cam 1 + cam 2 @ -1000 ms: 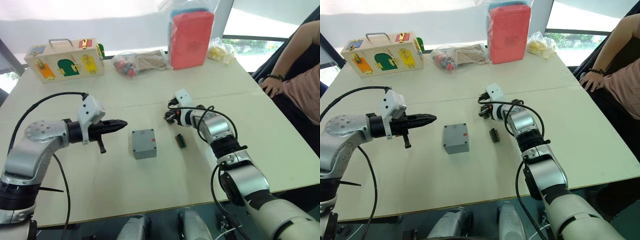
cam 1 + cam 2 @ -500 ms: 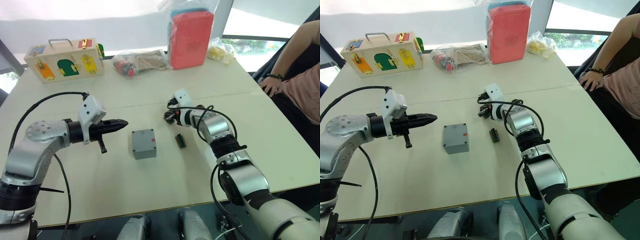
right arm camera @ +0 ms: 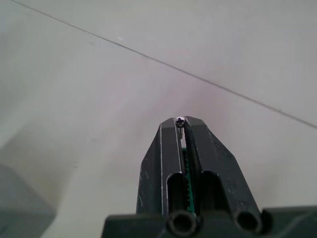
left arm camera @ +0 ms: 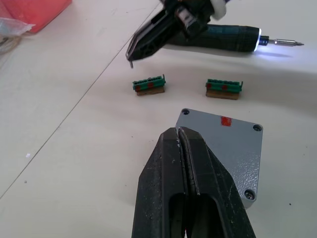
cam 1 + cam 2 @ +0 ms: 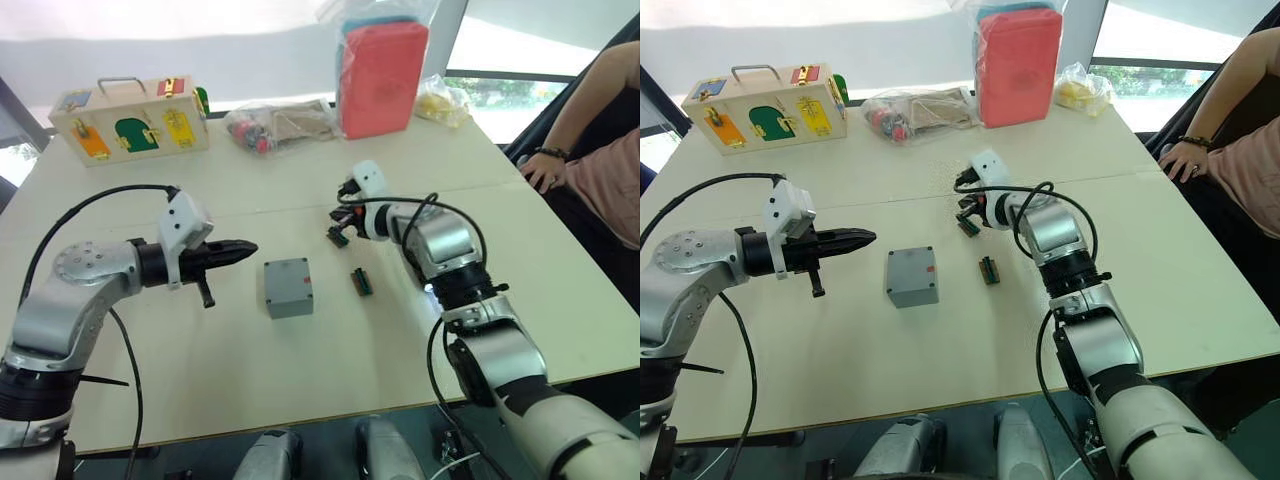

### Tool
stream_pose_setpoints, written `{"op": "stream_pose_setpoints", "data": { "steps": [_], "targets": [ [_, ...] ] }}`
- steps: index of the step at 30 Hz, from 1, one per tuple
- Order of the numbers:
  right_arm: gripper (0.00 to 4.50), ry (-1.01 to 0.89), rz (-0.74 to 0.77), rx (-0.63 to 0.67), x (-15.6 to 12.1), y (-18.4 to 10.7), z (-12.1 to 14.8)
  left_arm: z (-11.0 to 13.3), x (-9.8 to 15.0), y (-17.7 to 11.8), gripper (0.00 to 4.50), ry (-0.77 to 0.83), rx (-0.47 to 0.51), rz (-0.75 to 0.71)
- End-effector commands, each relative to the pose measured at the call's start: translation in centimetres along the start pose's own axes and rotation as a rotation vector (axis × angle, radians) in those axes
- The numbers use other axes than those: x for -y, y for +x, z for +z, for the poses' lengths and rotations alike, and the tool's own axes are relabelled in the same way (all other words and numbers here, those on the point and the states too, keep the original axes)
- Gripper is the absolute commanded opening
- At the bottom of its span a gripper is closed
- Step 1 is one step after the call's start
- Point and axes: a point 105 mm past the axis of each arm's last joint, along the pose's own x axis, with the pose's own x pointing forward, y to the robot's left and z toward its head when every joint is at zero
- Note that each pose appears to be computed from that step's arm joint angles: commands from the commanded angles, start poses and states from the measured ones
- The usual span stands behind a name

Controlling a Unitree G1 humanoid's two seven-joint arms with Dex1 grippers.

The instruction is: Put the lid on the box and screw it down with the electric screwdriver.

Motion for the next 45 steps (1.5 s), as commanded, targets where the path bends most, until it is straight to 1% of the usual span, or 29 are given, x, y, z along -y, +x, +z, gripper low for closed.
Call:
{"op": "stream_pose_setpoints", "data": {
  "steps": [1, 5, 8, 12, 18, 24, 30, 35, 45],
  "targets": [
    [0.11, -0.053, 0.139, 0.048, -2.7, -1.8, 2.7, 0.8, 0.0, -0.5, 0.00, 0.038, 0.008, -0.010],
    [0.11, -0.084, 0.222, 0.023, -4.7, -2.9, 2.6, 0.8, 0.0, -0.6, 0.00, 0.041, 0.002, -0.021],
    [0.11, -0.100, 0.314, -0.007, -7.3, -3.2, 1.8, 0.7, 0.1, -1.0, 0.00, 0.045, -0.009, -0.038],
    [0.11, -0.106, 0.327, -0.026, -8.1, -2.8, 0.9, 0.4, 0.5, -1.5, 0.00, 0.045, -0.027, -0.055],
    [0.11, -0.106, 0.312, -0.052, -8.2, -2.1, -0.4, 0.2, 0.7, -1.8, 0.00, 0.045, -0.037, -0.057],
    [0.11, -0.111, 0.294, -0.060, -7.8, -1.8, -0.8, 0.3, 0.8, -1.6, 0.00, 0.045, -0.034, -0.058],
    [0.11, -0.111, 0.293, -0.060, -7.8, -1.5, -1.0, 0.3, 0.8, -1.5, 0.00, 0.046, -0.030, -0.059],
    [0.11, -0.113, 0.304, -0.044, -8.1, -1.3, -0.4, 0.3, 0.8, -1.4, 0.00, 0.047, -0.031, -0.059],
    [0.11, -0.123, 0.292, -0.059, -7.7, -0.9, -1.0, 0.3, 0.7, -1.4, 0.00, 0.047, -0.032, -0.056]
  ]
}}
